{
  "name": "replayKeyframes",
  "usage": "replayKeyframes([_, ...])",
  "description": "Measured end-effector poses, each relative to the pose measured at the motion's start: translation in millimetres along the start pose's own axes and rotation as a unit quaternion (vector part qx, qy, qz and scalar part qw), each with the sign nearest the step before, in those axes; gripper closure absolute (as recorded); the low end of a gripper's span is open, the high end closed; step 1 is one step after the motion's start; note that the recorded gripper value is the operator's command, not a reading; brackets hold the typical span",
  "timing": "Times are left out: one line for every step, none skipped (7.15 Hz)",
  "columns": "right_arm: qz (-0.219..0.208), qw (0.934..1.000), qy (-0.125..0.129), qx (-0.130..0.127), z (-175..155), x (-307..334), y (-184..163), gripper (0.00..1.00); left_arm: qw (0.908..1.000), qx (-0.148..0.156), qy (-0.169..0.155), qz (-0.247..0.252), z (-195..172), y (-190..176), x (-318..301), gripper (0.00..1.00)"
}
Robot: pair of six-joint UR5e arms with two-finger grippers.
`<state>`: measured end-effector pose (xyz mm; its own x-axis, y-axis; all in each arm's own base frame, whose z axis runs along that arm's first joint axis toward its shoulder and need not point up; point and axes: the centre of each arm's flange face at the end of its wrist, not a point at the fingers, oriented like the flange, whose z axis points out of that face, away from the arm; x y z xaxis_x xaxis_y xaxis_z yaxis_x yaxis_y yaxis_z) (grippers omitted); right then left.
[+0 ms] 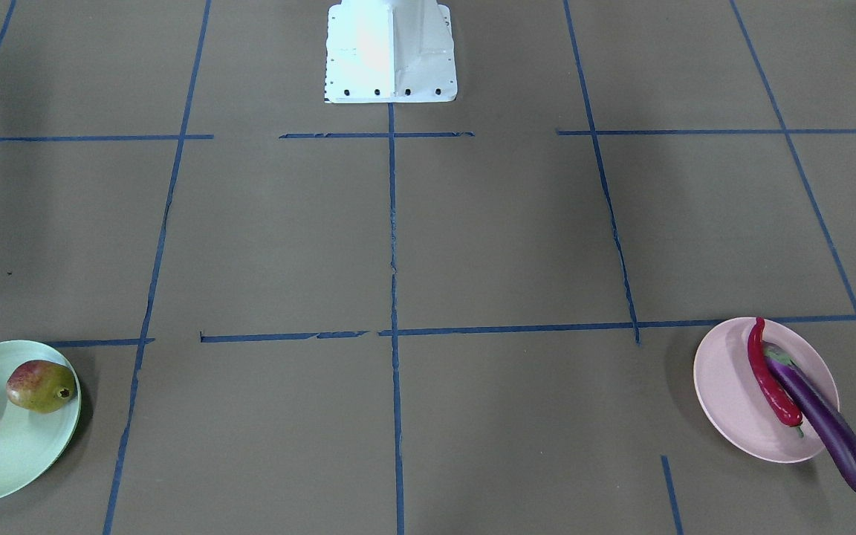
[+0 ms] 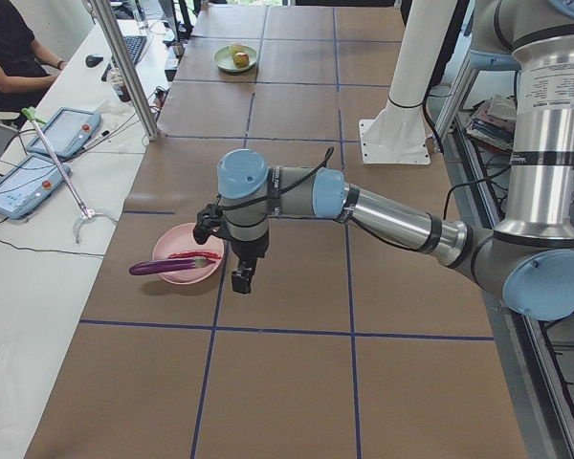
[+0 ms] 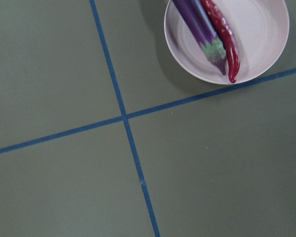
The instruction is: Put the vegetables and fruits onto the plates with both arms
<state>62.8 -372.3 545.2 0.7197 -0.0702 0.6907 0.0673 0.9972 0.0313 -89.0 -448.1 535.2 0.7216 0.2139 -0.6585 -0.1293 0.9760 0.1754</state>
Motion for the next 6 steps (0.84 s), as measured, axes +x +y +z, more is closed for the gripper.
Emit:
replayKeyframes([-0.003,1.0000,0.001,-0.001,0.9,1.7,1.2,0.00,0.9999,0.000,-0.003,-0.010,-1.5,18.3,-4.0,0.00])
replayKeyframes([-0.005,1.0000,0.003,0.000,0.9,2.4,0.3,0.00,0.9996,0.005,-0.017,-0.023,-8.8,31.0,-13.7,0.00])
replayKeyframes([-0.005,1.0000,0.005,-0.001,2.2,4.2,-1.5,0.00,0.9982,0.015,-0.046,-0.037,-23.9,38.0,-28.1,0.00])
replayKeyframes([-0.009,0.9999,0.006,0.003,2.6,4.7,-7.5,0.00,0.9967,0.020,-0.067,-0.042,-35.0,39.4,-34.8,0.00])
replayKeyframes([-0.018,0.9997,0.007,0.015,-1.7,0.9,-10.5,0.00,0.9960,0.018,-0.073,-0.049,-36.5,41.8,-40.6,0.00])
replayKeyframes([-0.020,0.9996,0.009,0.019,-5.7,-2.0,-0.2,0.00,0.9957,0.013,-0.073,-0.056,-33.1,42.1,-49.2,0.00])
